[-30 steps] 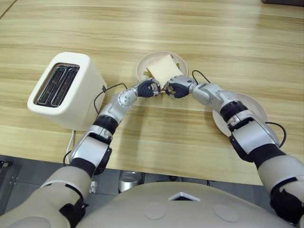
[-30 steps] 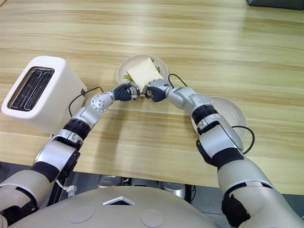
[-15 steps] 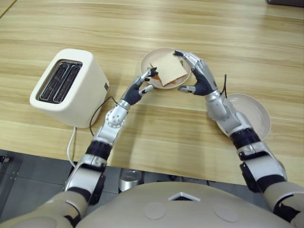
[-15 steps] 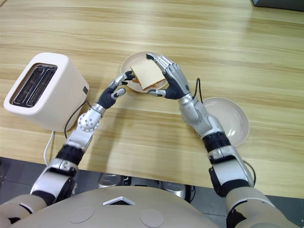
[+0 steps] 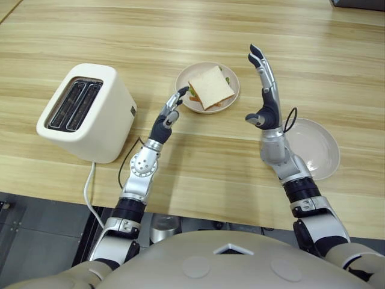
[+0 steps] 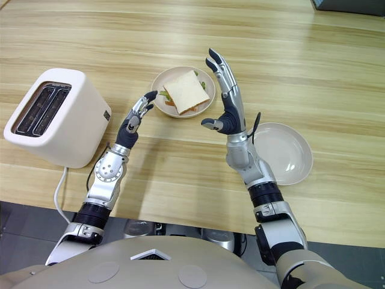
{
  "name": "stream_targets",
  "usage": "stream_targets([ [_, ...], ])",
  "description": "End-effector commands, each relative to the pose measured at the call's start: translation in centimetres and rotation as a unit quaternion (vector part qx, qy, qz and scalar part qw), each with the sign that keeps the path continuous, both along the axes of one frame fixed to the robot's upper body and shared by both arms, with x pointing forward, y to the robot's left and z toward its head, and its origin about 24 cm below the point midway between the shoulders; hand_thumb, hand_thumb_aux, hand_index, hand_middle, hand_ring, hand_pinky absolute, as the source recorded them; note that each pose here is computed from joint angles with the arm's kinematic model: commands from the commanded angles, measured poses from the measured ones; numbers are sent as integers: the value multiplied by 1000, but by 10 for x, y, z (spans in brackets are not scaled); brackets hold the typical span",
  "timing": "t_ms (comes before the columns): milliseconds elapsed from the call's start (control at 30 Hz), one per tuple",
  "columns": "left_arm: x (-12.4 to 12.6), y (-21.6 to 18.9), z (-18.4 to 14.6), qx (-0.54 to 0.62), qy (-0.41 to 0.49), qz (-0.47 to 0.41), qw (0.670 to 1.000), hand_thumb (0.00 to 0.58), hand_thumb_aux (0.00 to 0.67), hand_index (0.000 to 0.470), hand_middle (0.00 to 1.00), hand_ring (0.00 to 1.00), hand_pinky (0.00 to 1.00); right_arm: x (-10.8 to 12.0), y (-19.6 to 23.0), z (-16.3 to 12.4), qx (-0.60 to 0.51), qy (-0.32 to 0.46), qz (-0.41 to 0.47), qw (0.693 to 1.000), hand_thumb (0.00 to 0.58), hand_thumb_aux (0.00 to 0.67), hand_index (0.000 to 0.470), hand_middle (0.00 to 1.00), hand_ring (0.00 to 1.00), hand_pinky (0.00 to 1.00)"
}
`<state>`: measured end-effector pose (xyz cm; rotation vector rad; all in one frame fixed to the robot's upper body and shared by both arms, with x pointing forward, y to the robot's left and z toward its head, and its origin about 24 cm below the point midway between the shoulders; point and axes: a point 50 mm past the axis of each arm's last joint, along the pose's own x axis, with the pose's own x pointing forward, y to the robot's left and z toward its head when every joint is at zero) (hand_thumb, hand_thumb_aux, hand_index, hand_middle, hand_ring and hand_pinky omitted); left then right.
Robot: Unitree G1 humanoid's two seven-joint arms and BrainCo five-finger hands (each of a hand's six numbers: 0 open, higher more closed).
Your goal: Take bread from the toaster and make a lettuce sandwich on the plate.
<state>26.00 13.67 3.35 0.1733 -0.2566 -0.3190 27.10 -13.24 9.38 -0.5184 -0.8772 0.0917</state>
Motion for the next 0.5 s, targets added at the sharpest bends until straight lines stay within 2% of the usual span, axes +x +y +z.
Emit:
stream_targets([
  [33, 11, 16, 5, -45, 4, 35, 998, 0, 0, 0, 0, 0, 0, 2, 2, 6, 16, -4, 9, 1000, 0, 0, 0, 0, 0, 0],
  [200, 9, 28, 15, -42, -38, 57, 997, 0, 0, 0, 0, 0, 0, 2, 1, 6, 14, 2, 11, 1000, 0, 0, 0, 0, 0, 0],
  [367, 4, 26, 30, -19, -105, 60, 992, 0, 0, 0, 0, 0, 0, 2, 1, 4, 9, 13, 12, 1000, 0, 0, 0, 0, 0, 0],
  [500, 0, 19, 31, 2, -127, 49, 991, 0, 0, 0, 0, 0, 0, 2, 1, 3, 8, 18, 15, 1000, 0, 0, 0, 0, 0, 0],
])
